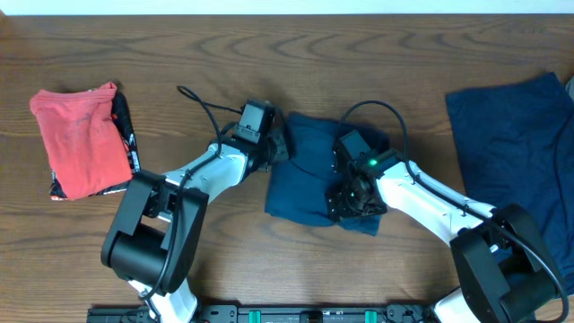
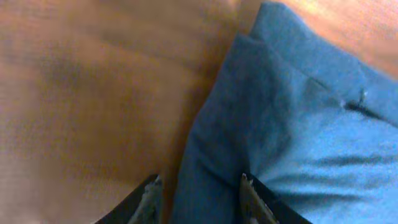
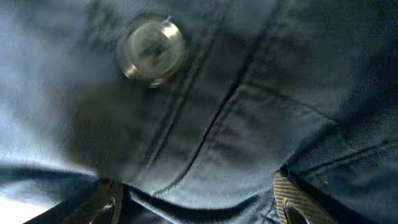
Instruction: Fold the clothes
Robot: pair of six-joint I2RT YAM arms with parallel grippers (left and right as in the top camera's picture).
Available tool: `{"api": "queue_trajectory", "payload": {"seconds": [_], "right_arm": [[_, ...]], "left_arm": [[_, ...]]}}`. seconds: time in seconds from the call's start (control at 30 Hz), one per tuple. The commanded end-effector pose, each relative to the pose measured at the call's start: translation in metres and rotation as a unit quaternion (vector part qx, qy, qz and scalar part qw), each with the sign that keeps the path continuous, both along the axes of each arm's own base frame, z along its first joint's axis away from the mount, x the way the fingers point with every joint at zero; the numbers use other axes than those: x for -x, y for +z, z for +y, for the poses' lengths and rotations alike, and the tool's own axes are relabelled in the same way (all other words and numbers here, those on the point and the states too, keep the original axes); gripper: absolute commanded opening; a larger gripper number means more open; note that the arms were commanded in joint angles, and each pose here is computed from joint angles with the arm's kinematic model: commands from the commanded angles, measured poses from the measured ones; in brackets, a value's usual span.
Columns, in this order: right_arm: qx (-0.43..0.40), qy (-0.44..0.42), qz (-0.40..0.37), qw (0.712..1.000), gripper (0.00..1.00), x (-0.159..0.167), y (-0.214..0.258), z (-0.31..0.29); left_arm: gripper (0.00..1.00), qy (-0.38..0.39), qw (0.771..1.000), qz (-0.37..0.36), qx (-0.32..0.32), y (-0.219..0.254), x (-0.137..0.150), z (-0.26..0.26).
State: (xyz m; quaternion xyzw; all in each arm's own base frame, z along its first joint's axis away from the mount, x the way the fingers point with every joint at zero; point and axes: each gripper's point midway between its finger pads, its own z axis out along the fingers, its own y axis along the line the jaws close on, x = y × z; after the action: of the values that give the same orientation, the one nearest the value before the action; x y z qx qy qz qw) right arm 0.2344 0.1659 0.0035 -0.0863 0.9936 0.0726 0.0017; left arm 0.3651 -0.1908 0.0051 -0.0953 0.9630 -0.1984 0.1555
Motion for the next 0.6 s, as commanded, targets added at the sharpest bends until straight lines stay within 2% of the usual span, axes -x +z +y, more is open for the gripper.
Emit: {"api": "queue_trajectory", "payload": {"seconds": [0.0,0.13,0.23,0.3,0.37,0.43,0.5,0.57], "right_arm": [[0.090,-0.059,-0.060,0.992,0.78,-0.029,-0.008,-0.046],[0.104,-0.086,-0.174,0.975,0.78,-0.090,0.005,-0.068],[0.071,-0.072,-0.256,0.961,0.77,-0.135,0.022,-0.066],[0.053,-0.060,-0.289,0.954,0.76,-0.152,0.033,-0.062],[0.037,-0.037,-0.301,0.952,0.78,-0.159,0.045,-0.053],[0.024,-0.020,-0.304,0.952,0.81,-0.159,0.056,-0.045],[0.015,-0.014,-0.304,0.952,0.83,-0.155,0.067,-0.040],[0.011,-0.010,-0.306,0.952,0.84,-0.148,0.078,-0.038]], "left_arm": [[0.39,-0.012,0.995,0.093,-0.029,-0.028,0.045,0.012],[0.29,-0.039,0.983,0.179,-0.023,-0.031,0.089,0.009],[0.28,-0.056,0.973,0.225,-0.008,-0.024,0.115,0.002],[0.28,-0.067,0.973,0.221,-0.011,-0.015,0.119,0.003],[0.28,-0.075,0.979,0.188,-0.016,-0.002,0.110,0.006],[0.30,-0.069,0.990,0.113,-0.046,0.017,0.084,0.019],[0.36,-0.060,0.995,0.012,-0.078,0.044,0.049,0.032],[0.52,-0.024,0.992,-0.077,-0.097,0.075,0.016,0.045]]}}
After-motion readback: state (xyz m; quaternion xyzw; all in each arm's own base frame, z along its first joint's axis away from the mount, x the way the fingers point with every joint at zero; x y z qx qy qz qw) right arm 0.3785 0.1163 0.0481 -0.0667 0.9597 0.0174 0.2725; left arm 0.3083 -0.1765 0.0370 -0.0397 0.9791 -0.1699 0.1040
